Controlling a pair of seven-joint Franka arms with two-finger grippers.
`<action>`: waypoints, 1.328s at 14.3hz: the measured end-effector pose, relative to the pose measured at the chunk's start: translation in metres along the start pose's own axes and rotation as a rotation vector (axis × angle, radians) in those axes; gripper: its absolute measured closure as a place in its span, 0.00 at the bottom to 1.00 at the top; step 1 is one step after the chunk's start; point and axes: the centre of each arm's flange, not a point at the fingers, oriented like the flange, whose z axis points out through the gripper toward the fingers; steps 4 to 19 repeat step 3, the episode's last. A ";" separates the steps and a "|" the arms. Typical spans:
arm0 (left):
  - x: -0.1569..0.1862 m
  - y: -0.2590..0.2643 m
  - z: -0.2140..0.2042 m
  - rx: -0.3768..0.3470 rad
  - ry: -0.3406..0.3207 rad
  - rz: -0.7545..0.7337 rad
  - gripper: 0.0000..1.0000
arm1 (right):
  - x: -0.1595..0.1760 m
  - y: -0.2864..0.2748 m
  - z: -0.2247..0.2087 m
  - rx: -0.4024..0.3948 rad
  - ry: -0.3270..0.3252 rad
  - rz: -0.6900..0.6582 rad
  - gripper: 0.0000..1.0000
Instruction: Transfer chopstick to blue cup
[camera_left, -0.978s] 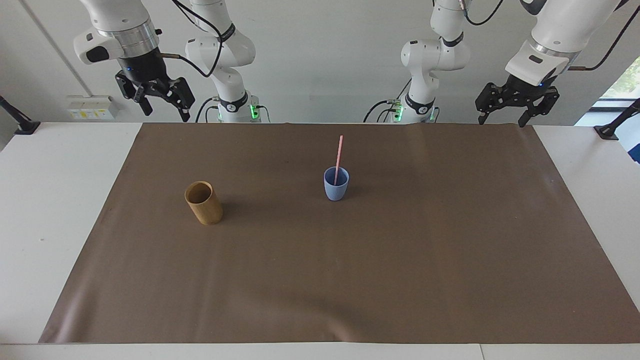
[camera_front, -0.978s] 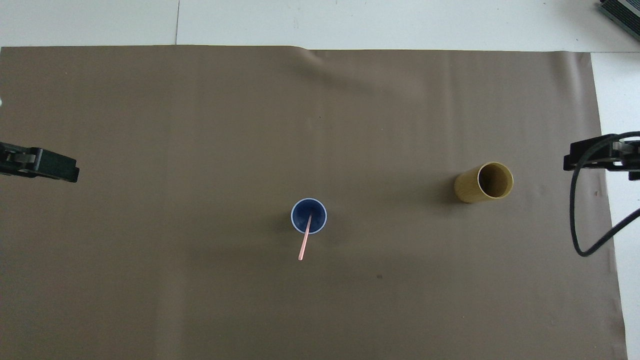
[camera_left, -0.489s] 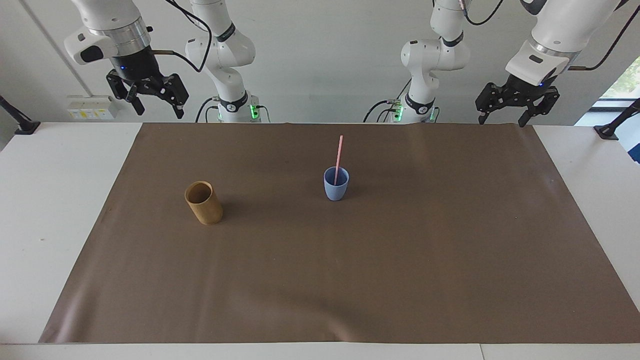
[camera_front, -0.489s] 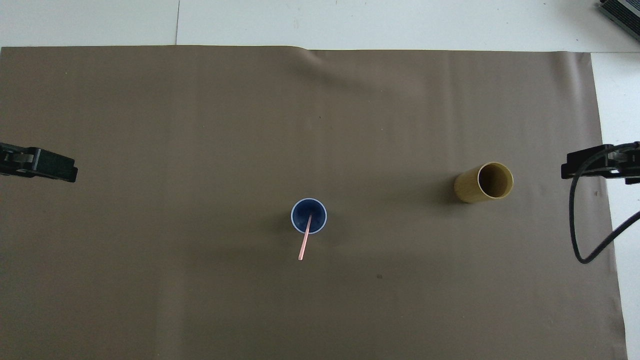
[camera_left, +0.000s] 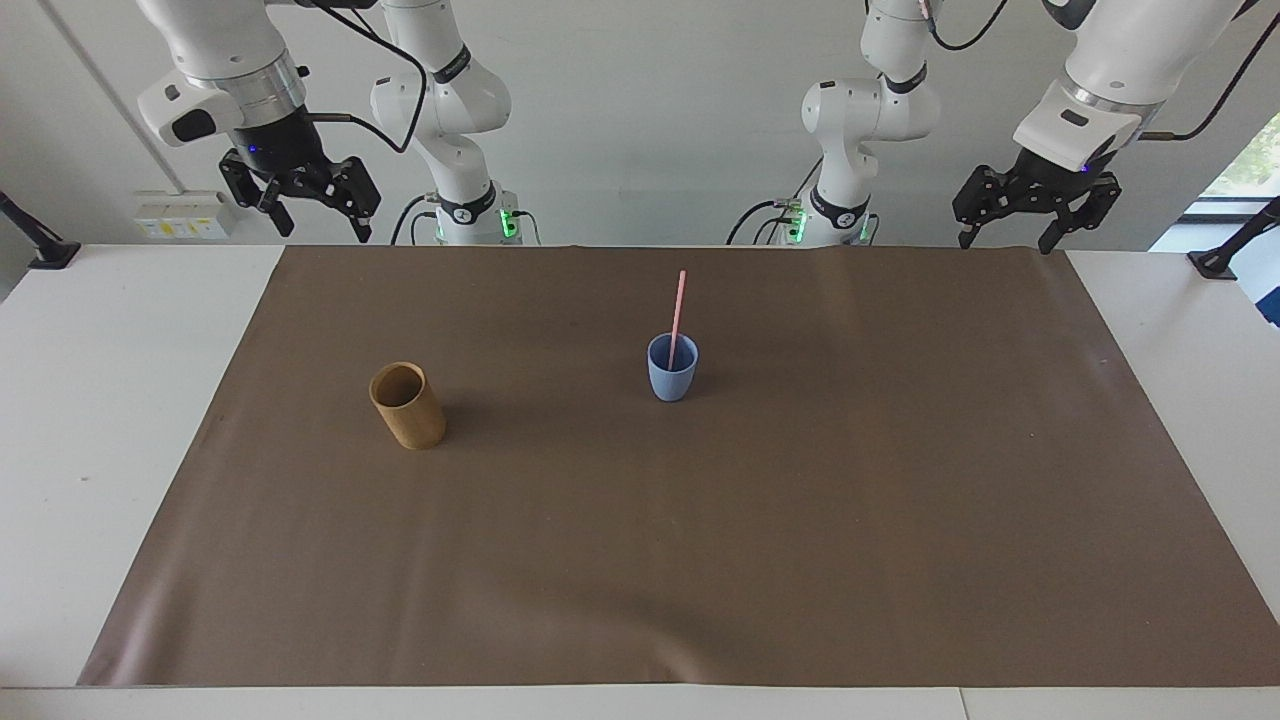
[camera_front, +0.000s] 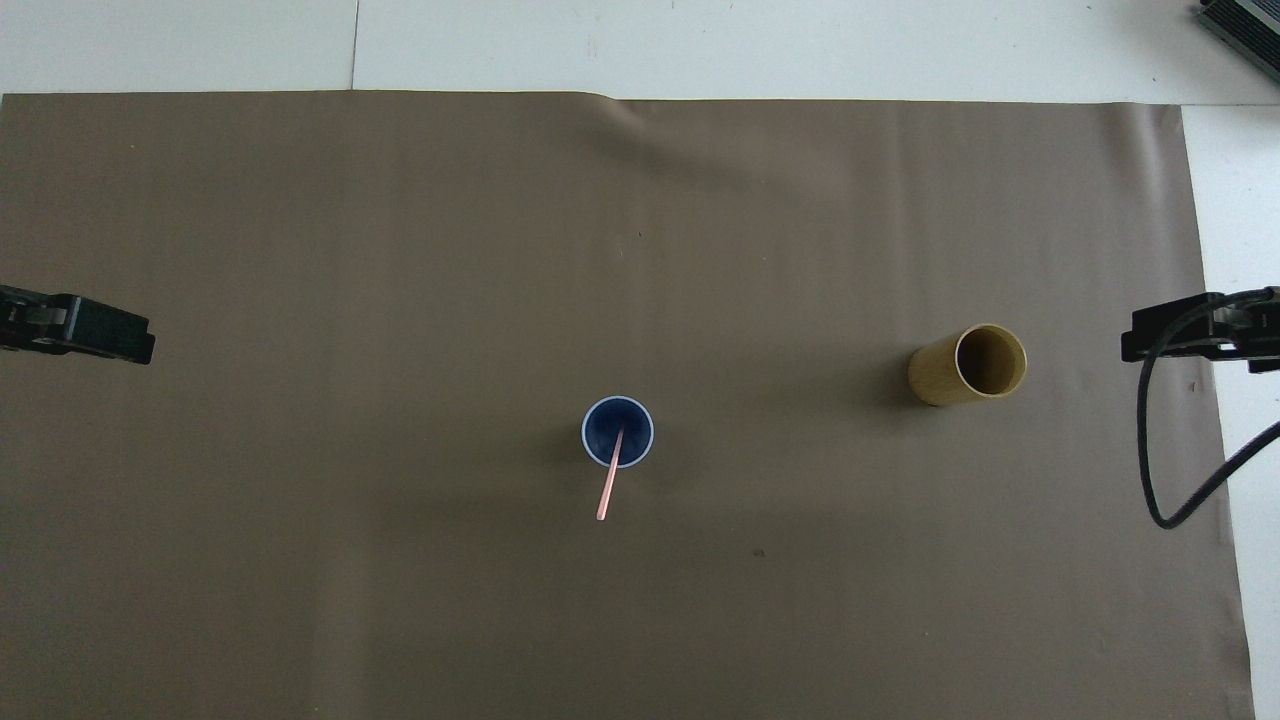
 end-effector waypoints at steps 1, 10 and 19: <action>0.000 0.000 0.000 0.000 0.000 0.000 0.00 | 0.000 0.000 0.000 0.000 0.000 0.000 0.00; 0.000 0.000 0.000 0.000 0.000 0.000 0.00 | 0.000 0.000 0.001 -0.001 -0.002 0.000 0.00; 0.000 0.000 0.000 0.000 0.000 0.000 0.00 | 0.000 0.000 0.001 -0.001 -0.002 0.000 0.00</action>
